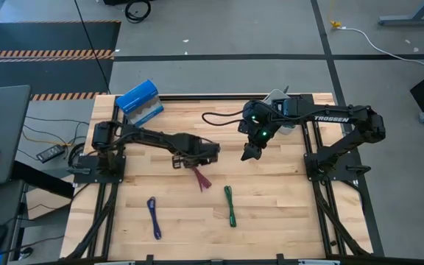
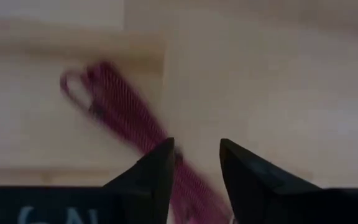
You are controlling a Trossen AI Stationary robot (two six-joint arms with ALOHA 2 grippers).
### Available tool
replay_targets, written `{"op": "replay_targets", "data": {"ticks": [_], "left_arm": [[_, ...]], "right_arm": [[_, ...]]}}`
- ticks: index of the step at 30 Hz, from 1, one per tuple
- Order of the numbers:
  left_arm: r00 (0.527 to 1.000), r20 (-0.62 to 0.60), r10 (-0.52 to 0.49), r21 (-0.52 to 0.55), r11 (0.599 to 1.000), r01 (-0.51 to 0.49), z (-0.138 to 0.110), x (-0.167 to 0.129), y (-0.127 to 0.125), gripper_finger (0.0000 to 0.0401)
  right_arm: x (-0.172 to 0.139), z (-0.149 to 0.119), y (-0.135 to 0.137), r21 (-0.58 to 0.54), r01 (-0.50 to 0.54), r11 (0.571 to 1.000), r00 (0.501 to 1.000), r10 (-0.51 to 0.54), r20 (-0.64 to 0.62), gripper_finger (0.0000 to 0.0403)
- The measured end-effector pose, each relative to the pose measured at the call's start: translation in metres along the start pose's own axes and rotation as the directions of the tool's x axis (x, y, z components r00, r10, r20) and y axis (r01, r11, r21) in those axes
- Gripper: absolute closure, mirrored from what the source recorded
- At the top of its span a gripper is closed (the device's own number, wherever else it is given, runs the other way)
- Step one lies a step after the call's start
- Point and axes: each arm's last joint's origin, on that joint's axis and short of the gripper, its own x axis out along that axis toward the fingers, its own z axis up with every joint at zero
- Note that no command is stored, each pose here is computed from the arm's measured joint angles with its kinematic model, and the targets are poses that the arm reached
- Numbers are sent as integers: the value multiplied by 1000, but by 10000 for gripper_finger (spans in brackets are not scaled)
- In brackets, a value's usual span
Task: Pick and place USB-C Cables
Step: Put the ziptied light red USB charger cable into the bin
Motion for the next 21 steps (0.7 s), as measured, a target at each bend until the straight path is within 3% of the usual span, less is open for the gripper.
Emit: {"op": "replay_targets", "data": {"ticks": [10, 16, 21], "left_arm": [[999, -38, 14, -159, 987, -20, -13, -2, 3, 227], [999, -2, 45, -272, 961, -43, -23, -2, 7, 205], [999, 6, 49, -292, 955, -45, -28, -3, 9, 189]], "right_arm": [[0, 0, 0, -15, -1, 1000, 1000, 1, -3, 237], [0, 0, 0, -38, -1, 999, 1000, 1, -3, 237], [0, 0, 0, -51, -1, 999, 1000, 1, -3, 237]]}}
